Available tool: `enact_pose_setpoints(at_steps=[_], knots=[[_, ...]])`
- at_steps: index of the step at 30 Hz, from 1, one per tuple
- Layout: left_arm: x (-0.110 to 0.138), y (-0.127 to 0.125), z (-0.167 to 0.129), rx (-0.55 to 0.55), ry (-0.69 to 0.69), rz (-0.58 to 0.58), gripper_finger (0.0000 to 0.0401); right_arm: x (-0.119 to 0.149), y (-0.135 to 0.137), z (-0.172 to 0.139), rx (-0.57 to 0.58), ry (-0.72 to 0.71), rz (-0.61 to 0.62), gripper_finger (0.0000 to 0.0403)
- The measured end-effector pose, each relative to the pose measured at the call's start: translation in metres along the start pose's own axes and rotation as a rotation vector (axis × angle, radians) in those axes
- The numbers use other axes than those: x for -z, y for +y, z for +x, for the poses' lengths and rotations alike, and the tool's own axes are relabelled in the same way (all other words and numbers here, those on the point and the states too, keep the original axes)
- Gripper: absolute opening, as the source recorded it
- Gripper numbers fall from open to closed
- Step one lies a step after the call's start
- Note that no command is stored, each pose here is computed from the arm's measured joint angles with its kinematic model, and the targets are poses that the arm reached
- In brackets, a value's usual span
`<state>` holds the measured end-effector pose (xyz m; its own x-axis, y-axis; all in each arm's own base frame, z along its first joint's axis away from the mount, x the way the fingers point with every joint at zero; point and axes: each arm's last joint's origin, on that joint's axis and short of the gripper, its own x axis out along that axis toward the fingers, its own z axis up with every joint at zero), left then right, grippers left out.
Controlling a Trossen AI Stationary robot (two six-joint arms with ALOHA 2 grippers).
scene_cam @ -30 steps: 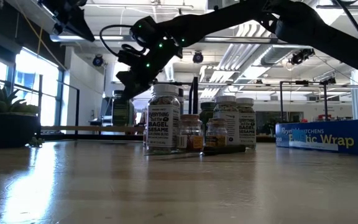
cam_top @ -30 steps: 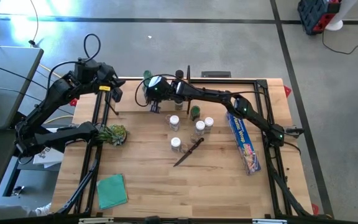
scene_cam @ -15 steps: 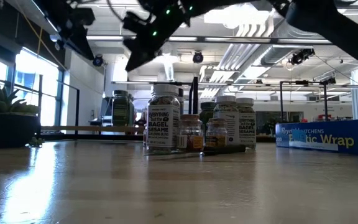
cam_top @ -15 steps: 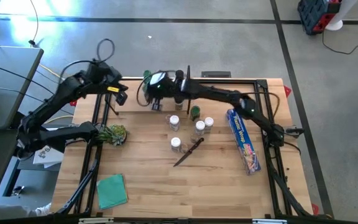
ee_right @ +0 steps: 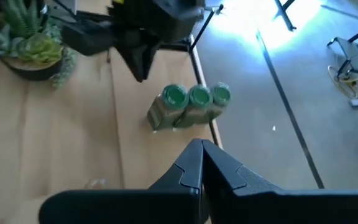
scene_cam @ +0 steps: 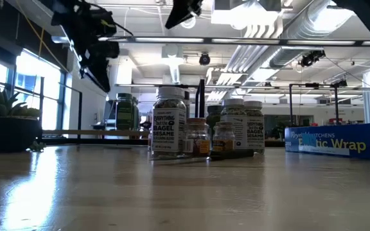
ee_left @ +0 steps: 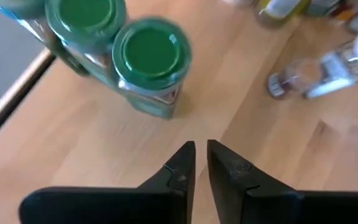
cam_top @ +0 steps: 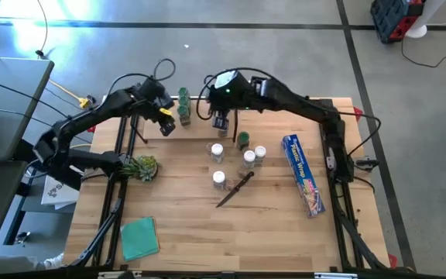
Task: Shelf spices
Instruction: Adjust the black and green lid seasoning bottles on the shelf
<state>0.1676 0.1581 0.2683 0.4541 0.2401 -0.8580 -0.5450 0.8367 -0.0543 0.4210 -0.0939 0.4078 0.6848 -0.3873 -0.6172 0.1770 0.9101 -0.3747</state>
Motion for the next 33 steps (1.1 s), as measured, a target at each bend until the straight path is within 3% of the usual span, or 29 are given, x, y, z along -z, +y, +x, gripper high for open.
enact_pose_setpoints(at_steps=[9,17,27,33], knots=[[-0.009,0.011,0.041,-0.009,0.074,-0.056,0.0051,0.001,0.029,-0.014,-0.006,0.081,-0.005,0.0000],[-0.012,0.014,0.048,-0.076,0.071,-0.070,0.0051,0.004,0.037,-0.016,-0.009,0.124,0.002,0.0000],[-0.007,0.012,0.029,-0.085,0.091,-0.059,0.0051,0.007,0.036,-0.017,-0.013,0.151,0.006,0.0000],[-0.023,0.035,-0.009,-0.217,-0.103,-0.127,0.0047,0.008,0.034,-0.016,-0.020,0.157,0.002,0.0000]])
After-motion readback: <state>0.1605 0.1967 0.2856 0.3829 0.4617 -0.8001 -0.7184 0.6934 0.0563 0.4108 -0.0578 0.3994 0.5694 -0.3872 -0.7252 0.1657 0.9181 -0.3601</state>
